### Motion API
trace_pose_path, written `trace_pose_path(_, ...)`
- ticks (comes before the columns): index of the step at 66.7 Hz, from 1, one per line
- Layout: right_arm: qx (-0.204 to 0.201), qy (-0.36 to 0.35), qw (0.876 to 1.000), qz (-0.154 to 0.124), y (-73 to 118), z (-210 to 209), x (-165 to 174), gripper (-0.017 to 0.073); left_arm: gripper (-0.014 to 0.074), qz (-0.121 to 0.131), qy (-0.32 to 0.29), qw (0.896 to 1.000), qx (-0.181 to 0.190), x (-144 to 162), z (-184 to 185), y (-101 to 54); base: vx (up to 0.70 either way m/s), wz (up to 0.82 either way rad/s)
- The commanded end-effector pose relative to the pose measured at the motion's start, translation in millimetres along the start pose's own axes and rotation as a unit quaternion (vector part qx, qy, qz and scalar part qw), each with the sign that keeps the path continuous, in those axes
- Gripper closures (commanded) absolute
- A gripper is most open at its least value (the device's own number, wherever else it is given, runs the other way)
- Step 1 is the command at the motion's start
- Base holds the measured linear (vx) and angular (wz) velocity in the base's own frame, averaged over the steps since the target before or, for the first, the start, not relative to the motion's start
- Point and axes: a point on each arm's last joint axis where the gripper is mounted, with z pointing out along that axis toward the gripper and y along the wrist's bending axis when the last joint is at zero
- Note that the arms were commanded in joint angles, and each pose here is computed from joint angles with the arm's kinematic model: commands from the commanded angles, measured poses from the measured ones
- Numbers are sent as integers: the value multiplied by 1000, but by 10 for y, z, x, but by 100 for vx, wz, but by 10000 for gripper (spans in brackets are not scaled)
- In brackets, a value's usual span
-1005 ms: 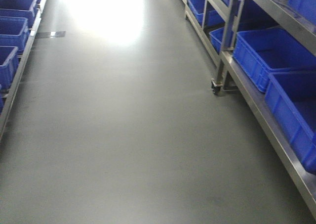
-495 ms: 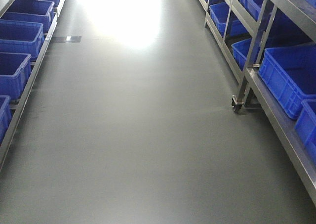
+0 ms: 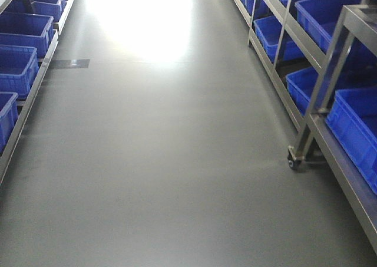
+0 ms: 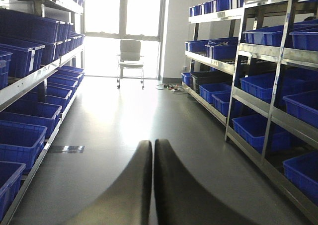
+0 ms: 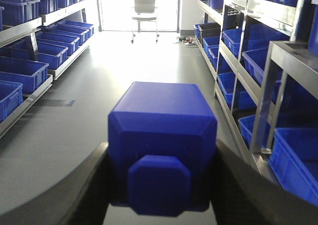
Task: Pour parts from conveyor to right shelf
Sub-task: 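Turn into the aisle between shelves of blue bins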
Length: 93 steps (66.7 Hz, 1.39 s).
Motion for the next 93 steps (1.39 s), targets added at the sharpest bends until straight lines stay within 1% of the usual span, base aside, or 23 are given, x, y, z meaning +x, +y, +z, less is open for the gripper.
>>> trace_pose_path(1,6,-47,999,-3,-11,-15,-153,564,600,-8,-30,999,6,15,-3,-2,58,6)
trace_pose_path(41,6,-47,999,-3,-11,-15,-153,564,600,-8,-30,999,6,15,-3,-2,61,9)
trace_pose_path(93,6,-47,999,-3,-11,-15,-154,564,600,-8,-30,999,6,15,-3,-2,66,-3)
